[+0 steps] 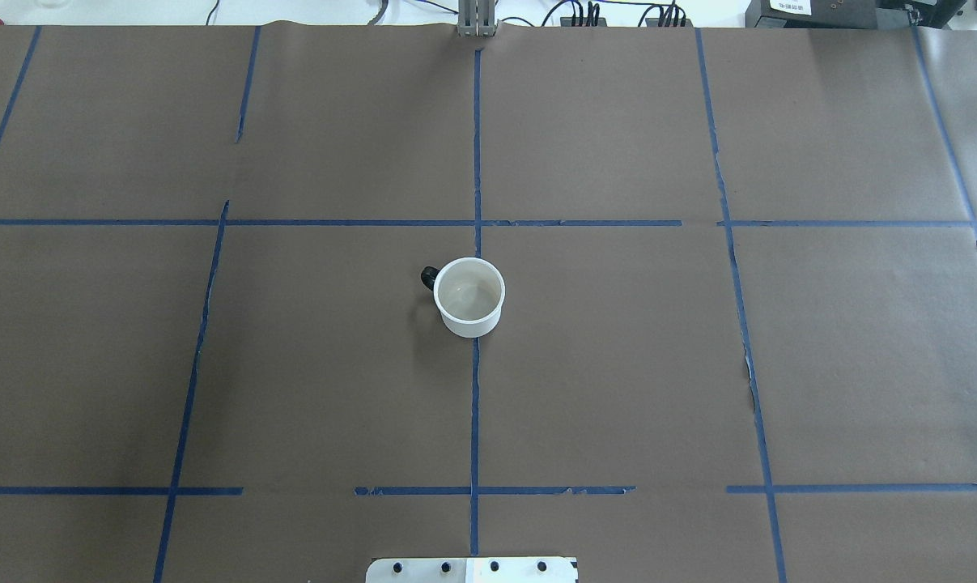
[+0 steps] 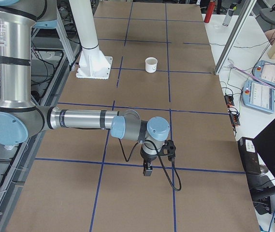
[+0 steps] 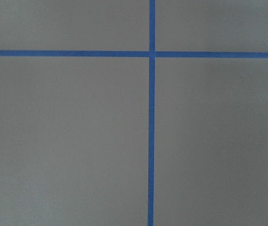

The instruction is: Flip mug

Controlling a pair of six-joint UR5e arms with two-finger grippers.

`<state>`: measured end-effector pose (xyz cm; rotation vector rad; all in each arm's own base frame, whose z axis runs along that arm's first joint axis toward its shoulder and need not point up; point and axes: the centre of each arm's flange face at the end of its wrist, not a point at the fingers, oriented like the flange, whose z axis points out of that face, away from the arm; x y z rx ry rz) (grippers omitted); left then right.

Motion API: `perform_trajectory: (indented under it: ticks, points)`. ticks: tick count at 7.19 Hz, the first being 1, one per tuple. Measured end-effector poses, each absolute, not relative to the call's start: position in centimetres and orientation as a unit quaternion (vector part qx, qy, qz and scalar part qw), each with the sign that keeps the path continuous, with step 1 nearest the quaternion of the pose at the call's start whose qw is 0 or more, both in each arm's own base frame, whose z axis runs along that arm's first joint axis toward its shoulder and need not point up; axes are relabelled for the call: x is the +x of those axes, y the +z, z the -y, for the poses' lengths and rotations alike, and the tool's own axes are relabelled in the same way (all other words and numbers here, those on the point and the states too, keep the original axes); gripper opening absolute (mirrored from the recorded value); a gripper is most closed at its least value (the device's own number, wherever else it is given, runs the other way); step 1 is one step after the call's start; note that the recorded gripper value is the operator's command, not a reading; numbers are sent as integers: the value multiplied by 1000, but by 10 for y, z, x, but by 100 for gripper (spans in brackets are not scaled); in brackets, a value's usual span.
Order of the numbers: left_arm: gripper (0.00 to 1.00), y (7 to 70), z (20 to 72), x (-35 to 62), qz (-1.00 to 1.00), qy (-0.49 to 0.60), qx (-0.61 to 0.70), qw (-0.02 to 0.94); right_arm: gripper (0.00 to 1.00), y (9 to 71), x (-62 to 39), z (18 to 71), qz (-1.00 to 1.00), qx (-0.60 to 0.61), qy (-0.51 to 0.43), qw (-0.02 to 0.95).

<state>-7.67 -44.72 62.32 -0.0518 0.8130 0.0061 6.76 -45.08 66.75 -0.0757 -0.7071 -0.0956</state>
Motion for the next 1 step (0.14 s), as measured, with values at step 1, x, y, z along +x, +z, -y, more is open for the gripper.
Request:
perform_trajectory:
  ticks: [1]
  points:
    - [100, 621, 452, -80, -374, 6, -24, 927, 100, 668, 68, 451, 346, -37, -47, 936]
